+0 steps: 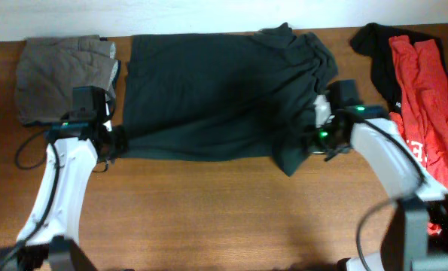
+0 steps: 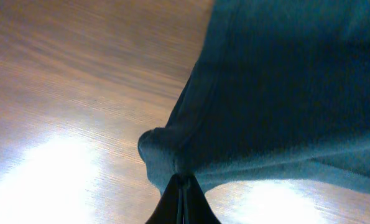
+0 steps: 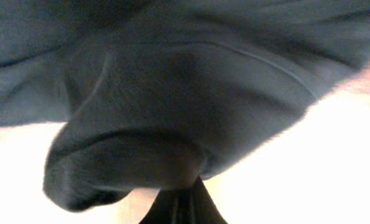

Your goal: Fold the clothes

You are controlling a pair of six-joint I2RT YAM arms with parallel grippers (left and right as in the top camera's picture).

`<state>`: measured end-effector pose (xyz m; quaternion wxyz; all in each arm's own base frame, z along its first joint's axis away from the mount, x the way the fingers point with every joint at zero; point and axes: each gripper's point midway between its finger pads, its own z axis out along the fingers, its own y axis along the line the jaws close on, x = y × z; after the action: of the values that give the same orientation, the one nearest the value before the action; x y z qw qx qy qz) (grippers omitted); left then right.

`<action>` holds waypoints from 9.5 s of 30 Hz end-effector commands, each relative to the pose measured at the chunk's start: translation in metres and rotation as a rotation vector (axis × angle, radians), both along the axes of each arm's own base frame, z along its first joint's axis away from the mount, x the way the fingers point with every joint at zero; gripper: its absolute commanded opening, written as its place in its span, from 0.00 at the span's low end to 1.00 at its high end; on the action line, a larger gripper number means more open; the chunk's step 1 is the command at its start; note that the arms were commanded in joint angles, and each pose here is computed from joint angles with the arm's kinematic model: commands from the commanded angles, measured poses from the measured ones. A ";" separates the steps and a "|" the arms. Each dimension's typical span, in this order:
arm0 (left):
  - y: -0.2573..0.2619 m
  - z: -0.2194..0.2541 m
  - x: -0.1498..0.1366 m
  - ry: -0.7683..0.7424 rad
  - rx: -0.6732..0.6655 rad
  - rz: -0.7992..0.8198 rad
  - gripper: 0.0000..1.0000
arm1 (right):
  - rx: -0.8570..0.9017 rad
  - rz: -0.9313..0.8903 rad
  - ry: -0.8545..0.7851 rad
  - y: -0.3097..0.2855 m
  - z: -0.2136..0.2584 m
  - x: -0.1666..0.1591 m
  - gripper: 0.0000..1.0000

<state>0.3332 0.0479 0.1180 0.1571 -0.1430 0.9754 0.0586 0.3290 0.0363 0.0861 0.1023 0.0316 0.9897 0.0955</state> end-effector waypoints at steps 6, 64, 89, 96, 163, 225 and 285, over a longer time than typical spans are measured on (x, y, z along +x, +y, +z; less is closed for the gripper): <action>0.038 0.045 -0.022 -0.061 0.132 0.094 0.00 | -0.003 -0.187 -0.058 -0.047 0.064 -0.039 0.04; 0.037 -0.032 0.134 -0.360 0.045 0.052 0.00 | 0.082 -0.032 -0.324 0.004 -0.026 0.118 0.04; 0.040 -0.019 0.160 -0.480 0.065 0.039 0.00 | 0.058 -0.143 -0.394 -0.047 -0.018 0.133 0.04; 0.031 -0.026 0.168 -0.494 0.062 0.021 0.00 | 0.053 -0.134 -0.417 -0.048 -0.015 0.137 0.04; -0.063 -0.025 0.303 -0.405 -0.063 -0.386 0.99 | -0.084 0.109 -0.523 0.011 0.052 0.227 0.70; -0.067 -0.145 0.130 0.436 -0.123 -0.357 0.99 | -0.027 0.099 0.315 0.035 -0.101 0.075 0.59; -0.014 -0.123 0.252 0.045 0.100 -0.227 0.99 | -0.053 0.282 -0.378 0.105 0.028 0.229 0.57</action>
<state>0.5889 0.0138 0.0103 0.1623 -0.0065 0.9858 0.0417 0.5541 0.1437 0.1160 0.2689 -0.1252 0.9502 0.0957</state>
